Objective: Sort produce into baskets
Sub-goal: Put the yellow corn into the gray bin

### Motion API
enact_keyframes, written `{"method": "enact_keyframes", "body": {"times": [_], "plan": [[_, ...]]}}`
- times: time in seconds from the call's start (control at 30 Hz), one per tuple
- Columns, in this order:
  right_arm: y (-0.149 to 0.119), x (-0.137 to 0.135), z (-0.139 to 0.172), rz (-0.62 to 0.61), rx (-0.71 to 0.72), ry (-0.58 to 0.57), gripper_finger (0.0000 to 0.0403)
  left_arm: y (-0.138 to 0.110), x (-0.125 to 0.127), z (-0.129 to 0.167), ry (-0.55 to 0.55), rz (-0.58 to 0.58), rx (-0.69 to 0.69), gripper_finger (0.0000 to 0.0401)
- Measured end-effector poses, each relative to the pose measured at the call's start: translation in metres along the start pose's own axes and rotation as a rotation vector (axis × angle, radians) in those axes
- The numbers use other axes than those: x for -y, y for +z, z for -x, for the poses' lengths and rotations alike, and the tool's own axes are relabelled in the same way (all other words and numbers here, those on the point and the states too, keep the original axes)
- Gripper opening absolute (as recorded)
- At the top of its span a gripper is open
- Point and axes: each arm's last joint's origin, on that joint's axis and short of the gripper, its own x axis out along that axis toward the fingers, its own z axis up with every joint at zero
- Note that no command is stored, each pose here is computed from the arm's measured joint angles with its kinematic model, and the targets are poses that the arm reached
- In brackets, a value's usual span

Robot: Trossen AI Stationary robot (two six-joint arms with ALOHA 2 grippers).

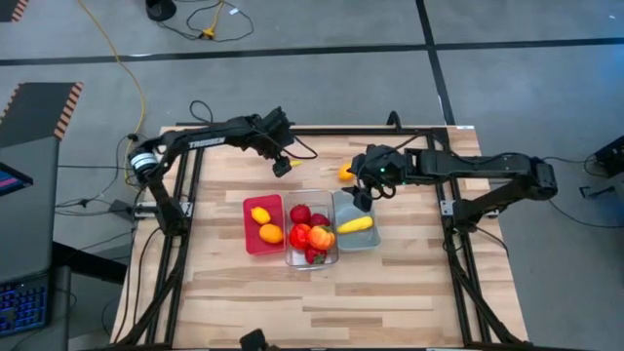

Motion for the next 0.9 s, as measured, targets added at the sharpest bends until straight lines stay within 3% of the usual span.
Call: {"method": "enact_keyframes", "body": {"times": [0.5, 0.9], "plan": [[0.000, 0.000, 0.000, 0.002, 0.002, 0.000, 0.0305, -0.004, -0.014, -0.070, 0.039, -0.092, -0.075, 0.0272], [0.000, 0.000, 0.000, 0.015, 0.001, 0.001, 0.0305, -0.005, -0.013, -0.077, 0.067, -0.125, -0.085, 0.0228]]}}
